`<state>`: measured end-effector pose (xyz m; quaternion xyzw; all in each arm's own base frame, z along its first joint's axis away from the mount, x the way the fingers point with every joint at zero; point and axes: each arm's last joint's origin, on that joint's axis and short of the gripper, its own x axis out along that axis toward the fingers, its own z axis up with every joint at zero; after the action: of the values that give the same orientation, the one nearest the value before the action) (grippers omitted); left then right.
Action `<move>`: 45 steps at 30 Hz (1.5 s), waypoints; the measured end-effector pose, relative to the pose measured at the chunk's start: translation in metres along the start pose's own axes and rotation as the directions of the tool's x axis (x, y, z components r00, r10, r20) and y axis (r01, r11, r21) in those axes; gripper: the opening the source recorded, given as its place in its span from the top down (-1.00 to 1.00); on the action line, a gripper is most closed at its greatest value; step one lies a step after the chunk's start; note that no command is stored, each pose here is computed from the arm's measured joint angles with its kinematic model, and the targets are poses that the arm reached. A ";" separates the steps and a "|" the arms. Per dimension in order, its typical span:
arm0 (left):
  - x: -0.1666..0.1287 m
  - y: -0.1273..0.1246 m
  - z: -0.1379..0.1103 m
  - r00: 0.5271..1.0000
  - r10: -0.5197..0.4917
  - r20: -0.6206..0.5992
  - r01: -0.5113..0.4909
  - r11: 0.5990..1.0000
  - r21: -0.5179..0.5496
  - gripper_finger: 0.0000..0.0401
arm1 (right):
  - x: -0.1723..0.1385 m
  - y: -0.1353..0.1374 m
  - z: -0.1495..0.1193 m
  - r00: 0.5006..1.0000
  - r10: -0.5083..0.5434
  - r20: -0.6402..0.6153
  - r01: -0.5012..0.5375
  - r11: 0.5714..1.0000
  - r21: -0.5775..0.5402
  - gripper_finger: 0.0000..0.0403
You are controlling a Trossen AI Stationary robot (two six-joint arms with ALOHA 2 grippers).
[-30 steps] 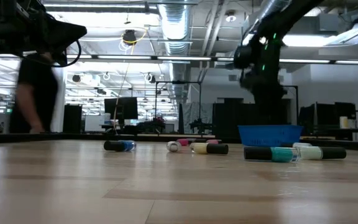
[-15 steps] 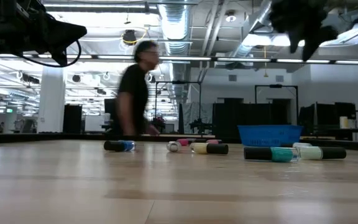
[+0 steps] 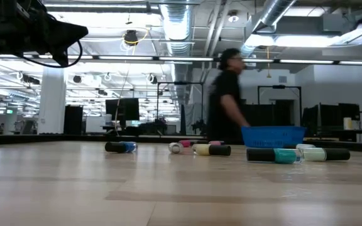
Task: Pick & Place Nail Polish
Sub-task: Put the purple nail polish bottle into the blue bin
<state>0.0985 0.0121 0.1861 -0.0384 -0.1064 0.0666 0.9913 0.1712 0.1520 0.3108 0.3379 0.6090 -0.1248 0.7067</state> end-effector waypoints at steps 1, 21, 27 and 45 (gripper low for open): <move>0.000 0.000 -0.001 1.000 0.001 -0.008 -0.001 1.000 0.000 0.94 | 0.006 0.006 -0.007 1.000 0.007 -0.011 -0.007 1.000 -0.028 -0.07; 0.001 0.000 -0.001 1.000 0.001 -0.010 -0.001 1.000 0.000 0.94 | 0.116 0.050 -0.070 0.987 -0.141 -0.076 0.097 0.905 -0.415 -0.06; 0.001 0.000 -0.001 1.000 0.001 -0.008 -0.001 1.000 0.000 0.94 | 0.133 0.029 -0.070 0.977 -0.188 -0.097 0.127 0.887 -0.444 -0.06; 0.001 0.000 0.000 1.000 0.000 0.003 0.000 1.000 0.000 0.94 | 0.172 -0.012 -0.074 0.989 -0.106 -0.104 0.047 0.888 -0.458 -0.06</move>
<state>0.0994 0.0122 0.1865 -0.0385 -0.1080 0.0666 0.9912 0.1453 0.2301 0.1420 0.1463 0.6775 0.0145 0.7207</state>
